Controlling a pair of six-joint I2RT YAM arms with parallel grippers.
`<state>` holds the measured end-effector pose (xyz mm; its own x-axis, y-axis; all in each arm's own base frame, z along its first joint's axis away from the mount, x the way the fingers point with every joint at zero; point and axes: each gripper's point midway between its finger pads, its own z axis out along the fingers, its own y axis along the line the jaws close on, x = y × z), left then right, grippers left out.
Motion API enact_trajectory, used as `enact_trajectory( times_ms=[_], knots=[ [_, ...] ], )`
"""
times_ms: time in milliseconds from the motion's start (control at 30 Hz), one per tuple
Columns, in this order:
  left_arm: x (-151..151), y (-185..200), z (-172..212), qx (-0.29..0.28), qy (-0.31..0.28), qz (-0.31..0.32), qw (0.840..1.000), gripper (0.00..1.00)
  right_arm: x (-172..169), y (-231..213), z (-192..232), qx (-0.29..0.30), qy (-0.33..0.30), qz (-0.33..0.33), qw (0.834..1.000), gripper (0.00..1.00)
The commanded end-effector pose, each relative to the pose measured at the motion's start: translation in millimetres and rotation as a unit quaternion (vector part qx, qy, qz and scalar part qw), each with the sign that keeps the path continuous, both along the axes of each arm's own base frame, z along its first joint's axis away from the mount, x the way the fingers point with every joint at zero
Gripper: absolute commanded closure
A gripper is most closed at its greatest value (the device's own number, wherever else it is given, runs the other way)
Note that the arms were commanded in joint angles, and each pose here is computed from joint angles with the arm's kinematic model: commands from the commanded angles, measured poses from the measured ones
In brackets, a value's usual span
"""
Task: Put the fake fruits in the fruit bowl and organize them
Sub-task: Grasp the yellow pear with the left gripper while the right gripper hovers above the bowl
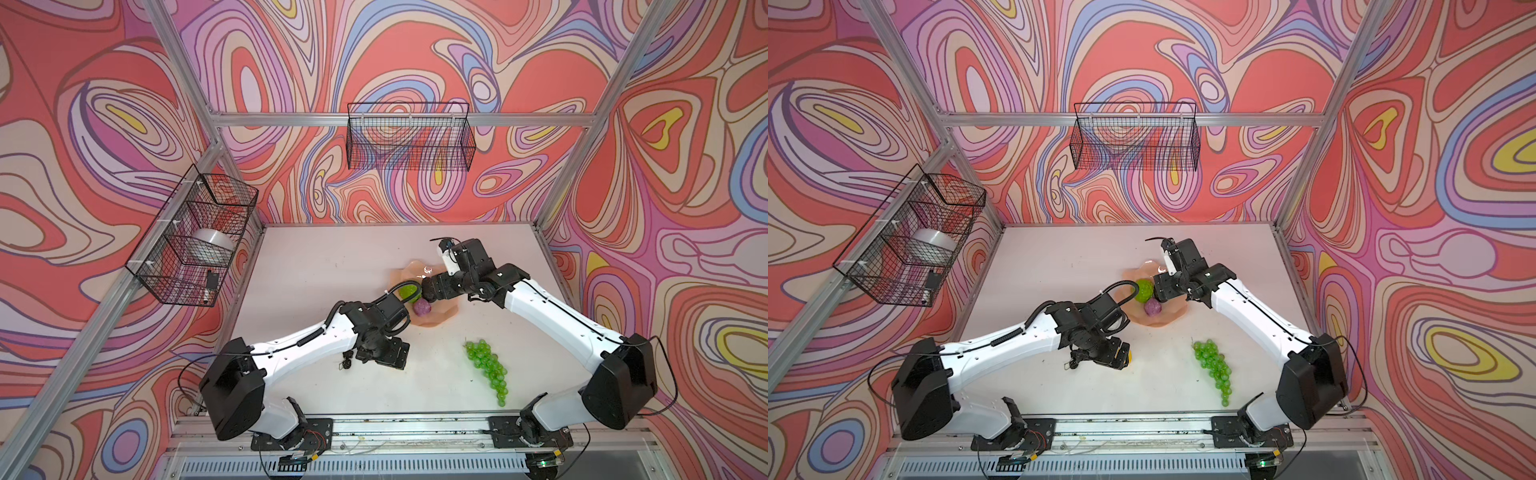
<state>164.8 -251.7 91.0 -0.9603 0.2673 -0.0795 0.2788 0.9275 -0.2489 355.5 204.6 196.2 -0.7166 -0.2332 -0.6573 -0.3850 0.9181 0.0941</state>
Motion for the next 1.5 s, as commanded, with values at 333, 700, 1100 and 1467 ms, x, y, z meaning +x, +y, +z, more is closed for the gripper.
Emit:
enact_trajectory(
  times_ms=[333,700,1100,1467],
  knots=[
    [31,-18,-28,0.052,-0.015,0.008,0.998,0.14,8,6,1,0.04,-0.016,-0.014,0.999,0.24],
    [30,-24,-51,0.063,0.009,0.009,0.998,0.27,6,4,-4,0.031,-0.016,-0.012,0.999,0.24],
    [27,-18,-48,0.064,0.007,0.01,0.998,0.4,8,4,-4,0.028,-0.018,-0.013,0.999,0.24],
    [29,-12,-41,0.058,-0.002,0.009,0.998,0.42,7,3,-4,0.029,-0.019,-0.015,0.999,0.24]
  ],
)
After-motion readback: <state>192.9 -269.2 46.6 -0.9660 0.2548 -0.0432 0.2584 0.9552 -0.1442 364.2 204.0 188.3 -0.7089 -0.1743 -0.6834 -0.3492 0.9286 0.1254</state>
